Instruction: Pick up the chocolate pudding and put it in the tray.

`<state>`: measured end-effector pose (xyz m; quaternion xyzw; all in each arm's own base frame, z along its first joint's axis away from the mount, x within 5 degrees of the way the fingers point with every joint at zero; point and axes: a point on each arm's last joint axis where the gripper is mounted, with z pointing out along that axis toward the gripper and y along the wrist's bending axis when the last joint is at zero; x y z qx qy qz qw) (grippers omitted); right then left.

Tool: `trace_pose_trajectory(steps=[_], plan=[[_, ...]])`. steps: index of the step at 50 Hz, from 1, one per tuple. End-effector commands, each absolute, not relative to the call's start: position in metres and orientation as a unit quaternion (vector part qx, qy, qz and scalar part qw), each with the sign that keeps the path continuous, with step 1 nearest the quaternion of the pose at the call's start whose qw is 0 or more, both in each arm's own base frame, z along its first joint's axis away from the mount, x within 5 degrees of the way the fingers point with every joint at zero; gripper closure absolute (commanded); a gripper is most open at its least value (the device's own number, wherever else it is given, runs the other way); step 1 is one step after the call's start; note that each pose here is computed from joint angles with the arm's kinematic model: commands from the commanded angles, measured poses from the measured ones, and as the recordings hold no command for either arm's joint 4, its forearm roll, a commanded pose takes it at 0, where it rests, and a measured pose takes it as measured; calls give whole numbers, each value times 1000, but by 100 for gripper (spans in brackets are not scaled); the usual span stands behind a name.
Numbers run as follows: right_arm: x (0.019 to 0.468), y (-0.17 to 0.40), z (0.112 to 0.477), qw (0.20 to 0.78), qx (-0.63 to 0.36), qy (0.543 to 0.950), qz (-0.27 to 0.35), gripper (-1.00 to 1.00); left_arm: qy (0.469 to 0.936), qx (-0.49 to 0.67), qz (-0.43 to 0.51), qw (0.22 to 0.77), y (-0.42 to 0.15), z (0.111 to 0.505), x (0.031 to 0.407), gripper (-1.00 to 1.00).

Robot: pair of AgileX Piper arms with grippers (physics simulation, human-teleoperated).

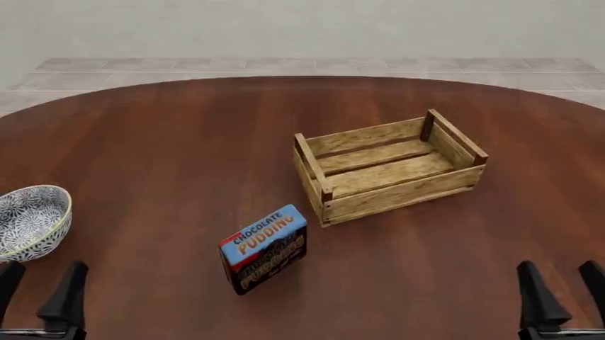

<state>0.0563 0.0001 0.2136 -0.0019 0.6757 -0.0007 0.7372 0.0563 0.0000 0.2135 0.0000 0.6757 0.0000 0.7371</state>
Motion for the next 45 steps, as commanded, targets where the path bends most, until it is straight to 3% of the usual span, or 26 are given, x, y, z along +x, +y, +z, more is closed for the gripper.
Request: trace_pose_trajectory(steps=[1, 21, 31, 33, 45], plan=[[57, 1, 215, 737, -7, 676, -1, -100, 676, 0, 0, 737, 0, 214, 57, -100], [58, 1, 226, 736, -11, 677, -5, -100, 676, 0, 0, 737, 0, 214, 57, -100], [79, 4, 275, 730, -25, 682, 12, -100, 676, 0, 0, 737, 0, 214, 57, -100], [99, 2, 285, 707, -24, 706, -7, -100, 676, 0, 0, 737, 0, 214, 57, -100], [120, 22, 356, 720, -109, 685, 18, -100, 676, 0, 0, 737, 0, 214, 57, -100]])
